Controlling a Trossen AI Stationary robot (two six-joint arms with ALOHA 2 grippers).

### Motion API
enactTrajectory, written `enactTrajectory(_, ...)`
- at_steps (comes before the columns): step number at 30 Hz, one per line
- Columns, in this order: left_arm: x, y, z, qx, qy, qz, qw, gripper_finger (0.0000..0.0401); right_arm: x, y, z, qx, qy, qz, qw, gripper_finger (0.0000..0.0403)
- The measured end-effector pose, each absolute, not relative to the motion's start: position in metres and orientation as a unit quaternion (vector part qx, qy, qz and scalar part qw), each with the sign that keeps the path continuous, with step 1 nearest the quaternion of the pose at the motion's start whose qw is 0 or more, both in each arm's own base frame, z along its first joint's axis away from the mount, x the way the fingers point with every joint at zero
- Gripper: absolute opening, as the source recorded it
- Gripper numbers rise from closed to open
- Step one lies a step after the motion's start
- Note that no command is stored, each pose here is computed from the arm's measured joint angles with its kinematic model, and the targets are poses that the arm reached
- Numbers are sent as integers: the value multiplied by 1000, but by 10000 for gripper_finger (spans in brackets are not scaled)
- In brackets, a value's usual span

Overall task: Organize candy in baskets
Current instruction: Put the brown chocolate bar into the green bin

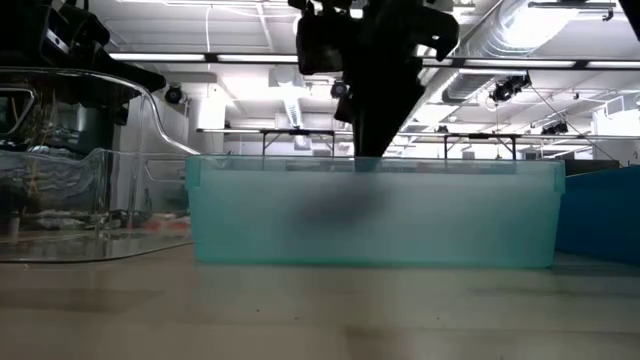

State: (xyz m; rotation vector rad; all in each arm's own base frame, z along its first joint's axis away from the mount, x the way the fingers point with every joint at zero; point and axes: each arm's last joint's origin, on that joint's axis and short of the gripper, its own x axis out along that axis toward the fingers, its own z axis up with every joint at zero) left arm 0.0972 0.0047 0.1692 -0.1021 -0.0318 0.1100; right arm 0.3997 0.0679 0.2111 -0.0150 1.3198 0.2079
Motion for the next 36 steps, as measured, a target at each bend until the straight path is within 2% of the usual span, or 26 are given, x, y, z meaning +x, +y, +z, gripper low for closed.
enactTrajectory(6, 97, 5, 169, -51, -16, 55, 997, 0, 393, 72, 212, -28, 637, 92, 765, 152)
enactTrajectory(10, 97, 5, 169, -51, -16, 55, 997, 0, 387, 68, 228, -33, 669, 90, 737, 186)
enactTrajectory(13, 97, 5, 169, -51, -16, 55, 997, 0, 376, 58, 247, -43, 683, 80, 725, 192)
enactTrajectory(19, 97, 5, 169, -51, -16, 55, 997, 0, 332, 35, 283, -23, 650, 16, 760, 193)
enactTrajectory(23, 97, 5, 169, -51, -16, 55, 997, 0, 285, 25, 298, 32, 608, -49, 792, 193)
enactTrajectory(30, 97, 5, 171, -51, -24, 55, 997, 0, 213, 20, 297, 162, 511, -143, 832, 193)
enactTrajectory(33, 97, 4, 178, -86, -63, 49, 993, 0, 197, 18, 297, 218, 463, -164, 844, 193)
enactTrajectory(36, 93, 5, 194, -124, -146, 39, 981, 0, 187, 16, 297, 241, 424, -184, 853, 193)
